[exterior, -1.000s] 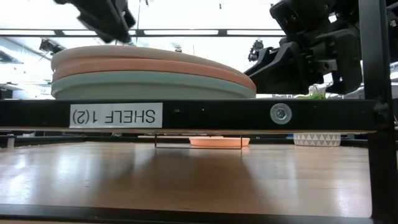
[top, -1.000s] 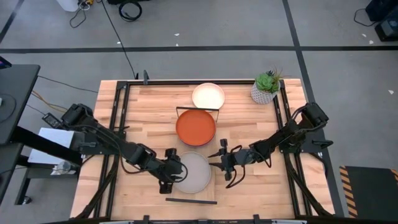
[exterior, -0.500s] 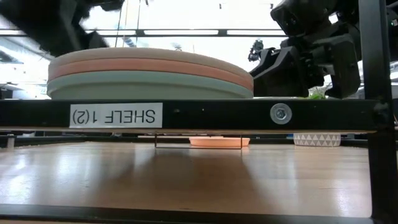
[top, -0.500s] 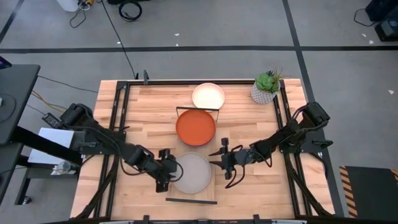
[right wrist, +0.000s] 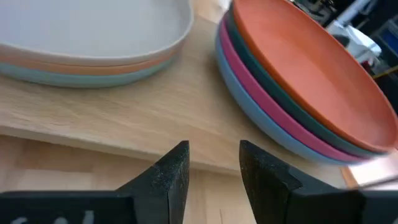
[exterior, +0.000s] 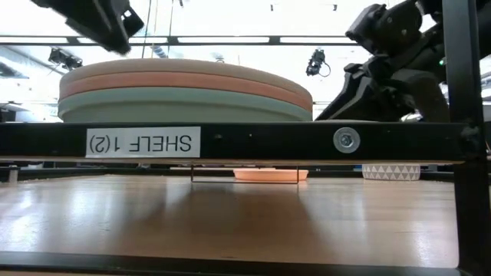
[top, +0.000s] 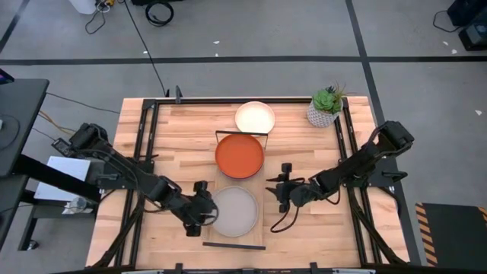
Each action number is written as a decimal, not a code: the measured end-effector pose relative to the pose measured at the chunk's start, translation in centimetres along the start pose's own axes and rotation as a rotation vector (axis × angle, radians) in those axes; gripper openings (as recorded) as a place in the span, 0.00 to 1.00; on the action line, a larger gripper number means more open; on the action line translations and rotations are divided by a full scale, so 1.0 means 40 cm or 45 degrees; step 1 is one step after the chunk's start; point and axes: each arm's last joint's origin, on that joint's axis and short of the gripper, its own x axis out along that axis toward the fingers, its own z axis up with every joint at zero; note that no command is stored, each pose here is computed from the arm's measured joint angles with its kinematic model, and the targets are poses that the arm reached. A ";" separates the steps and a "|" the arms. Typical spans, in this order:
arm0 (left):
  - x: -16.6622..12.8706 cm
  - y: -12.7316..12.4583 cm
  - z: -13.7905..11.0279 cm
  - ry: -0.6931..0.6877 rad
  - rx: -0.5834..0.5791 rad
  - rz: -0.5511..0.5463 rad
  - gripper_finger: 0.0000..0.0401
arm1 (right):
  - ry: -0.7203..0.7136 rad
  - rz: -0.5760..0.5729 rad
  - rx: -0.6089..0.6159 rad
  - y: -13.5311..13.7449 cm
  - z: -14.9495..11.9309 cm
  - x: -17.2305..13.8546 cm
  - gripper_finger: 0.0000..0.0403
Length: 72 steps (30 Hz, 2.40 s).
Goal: Place and stack plates onto a shelf
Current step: Stack the light pink plate on top of the gray plate on the shelf
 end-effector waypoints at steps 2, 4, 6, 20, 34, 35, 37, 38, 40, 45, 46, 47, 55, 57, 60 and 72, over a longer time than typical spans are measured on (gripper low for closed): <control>-0.023 0.012 -0.005 -0.071 -0.017 0.005 0.30 | 0.002 -0.026 0.012 -0.003 -0.003 -0.012 0.36; -0.045 0.030 -0.023 -0.104 -0.004 0.020 0.28 | 0.007 -0.072 0.027 -0.008 -0.015 -0.020 0.36; -0.063 0.045 -0.035 -0.158 0.001 0.025 0.27 | 0.013 -0.146 0.055 -0.022 -0.029 -0.026 0.36; -0.114 0.142 -0.158 -0.291 0.040 0.070 0.24 | 0.301 -0.170 0.181 -0.277 -0.094 0.023 0.29; -0.179 0.156 -0.160 -0.401 0.100 0.024 0.24 | 0.377 -0.116 0.332 -0.537 -0.079 0.055 0.37; -0.181 0.158 -0.161 -0.402 0.110 0.032 0.24 | 0.406 -0.114 0.332 -0.555 -0.076 0.057 0.37; -0.188 0.162 -0.162 -0.407 0.127 0.051 0.24 | 0.449 -0.097 0.322 -0.589 -0.070 0.070 0.37; -0.190 0.164 -0.164 -0.405 0.130 0.057 0.24 | 0.455 -0.083 0.324 -0.606 -0.070 0.079 0.37; -0.192 0.164 -0.162 -0.412 0.127 0.060 0.24 | 0.454 -0.021 0.344 -0.637 -0.072 0.093 0.36; -0.191 0.165 -0.167 -0.394 0.068 0.046 0.24 | 0.416 0.025 0.467 -0.721 -0.092 0.146 0.36; -0.191 0.165 -0.167 -0.393 0.047 0.042 0.24 | 0.432 0.019 0.481 -0.733 -0.102 0.155 0.36; -0.191 0.164 -0.167 -0.395 0.027 0.038 0.24 | 0.454 0.019 0.495 -0.741 -0.113 0.165 0.36; -0.191 0.164 -0.170 -0.380 -0.052 0.024 0.24 | 0.510 0.124 0.584 -0.754 -0.177 0.274 0.36; -0.191 0.163 -0.171 -0.377 -0.056 0.017 0.24 | 0.570 0.137 0.608 -0.745 -0.196 0.295 0.36; -0.191 0.162 -0.171 -0.375 -0.082 0.009 0.24 | 0.717 0.157 0.668 -0.736 -0.213 0.302 0.36; -0.191 0.162 -0.171 -0.375 -0.114 0.000 0.24 | 1.230 0.221 0.974 -0.659 -0.143 0.152 0.35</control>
